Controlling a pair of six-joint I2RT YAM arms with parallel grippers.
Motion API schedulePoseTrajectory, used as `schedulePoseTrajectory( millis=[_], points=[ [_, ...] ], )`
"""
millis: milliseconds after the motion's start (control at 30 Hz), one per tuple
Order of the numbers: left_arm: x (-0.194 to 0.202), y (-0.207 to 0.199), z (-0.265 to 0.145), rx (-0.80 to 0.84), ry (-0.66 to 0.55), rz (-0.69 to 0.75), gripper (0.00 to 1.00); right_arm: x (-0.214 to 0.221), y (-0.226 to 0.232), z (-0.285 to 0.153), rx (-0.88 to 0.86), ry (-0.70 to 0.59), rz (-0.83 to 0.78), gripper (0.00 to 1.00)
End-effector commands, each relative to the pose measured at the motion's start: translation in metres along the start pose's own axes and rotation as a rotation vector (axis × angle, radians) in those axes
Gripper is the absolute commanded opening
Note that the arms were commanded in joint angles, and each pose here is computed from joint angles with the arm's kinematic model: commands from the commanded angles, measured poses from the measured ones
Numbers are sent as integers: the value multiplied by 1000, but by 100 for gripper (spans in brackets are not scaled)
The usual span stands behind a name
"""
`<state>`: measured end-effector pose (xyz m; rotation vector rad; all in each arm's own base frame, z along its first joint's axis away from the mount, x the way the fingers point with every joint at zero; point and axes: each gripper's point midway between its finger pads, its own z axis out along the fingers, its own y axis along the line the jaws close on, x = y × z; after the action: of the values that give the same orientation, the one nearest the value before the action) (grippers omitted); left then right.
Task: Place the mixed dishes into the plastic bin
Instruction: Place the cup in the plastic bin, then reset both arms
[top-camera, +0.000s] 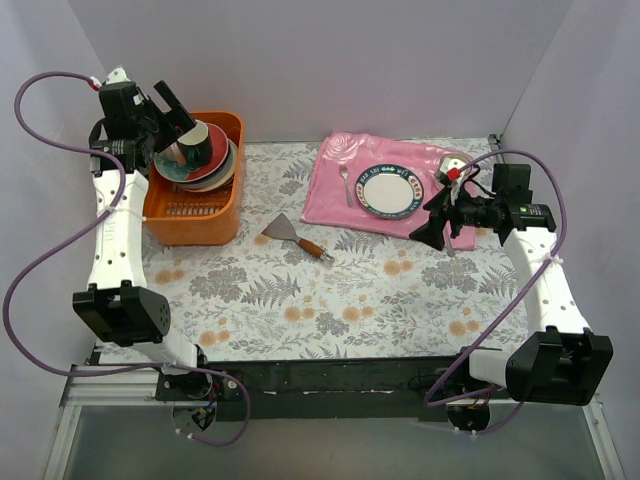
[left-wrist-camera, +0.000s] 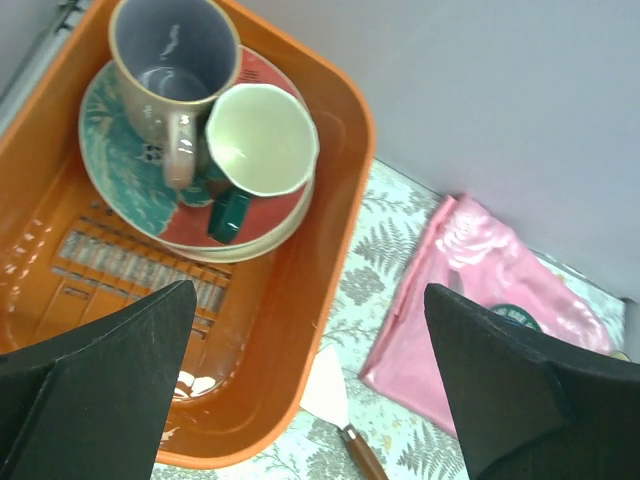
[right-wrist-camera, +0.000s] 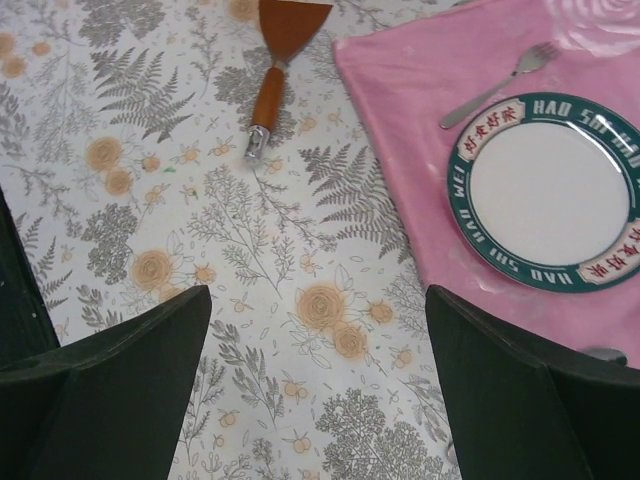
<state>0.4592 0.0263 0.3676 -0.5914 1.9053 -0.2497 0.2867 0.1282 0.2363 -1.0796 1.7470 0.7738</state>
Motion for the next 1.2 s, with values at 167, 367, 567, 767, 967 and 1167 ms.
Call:
schedulePoseTrajectory(
  millis=[167, 367, 567, 767, 967, 1167],
  points=[
    [-3, -39, -63, 234, -23, -17, 98, -54, -64, -40, 403, -12, 130, 99],
    [2, -43, -88, 283, -30, -26, 98, -88, -85, -69, 590, -90, 130, 98],
    [6, -46, -109, 322, -46, -4, 98, -104, -100, -96, 763, -168, 209, 96],
    [10, -50, -126, 367, -55, 26, 98, -109, -103, -113, 861, -207, 253, 96],
    [4, -56, -146, 408, -94, 62, 98, -111, -103, -130, 945, -209, 235, 98],
    [3, -58, -159, 433, -117, 85, 98, -117, -96, -143, 989, -217, 204, 99]
  ],
)
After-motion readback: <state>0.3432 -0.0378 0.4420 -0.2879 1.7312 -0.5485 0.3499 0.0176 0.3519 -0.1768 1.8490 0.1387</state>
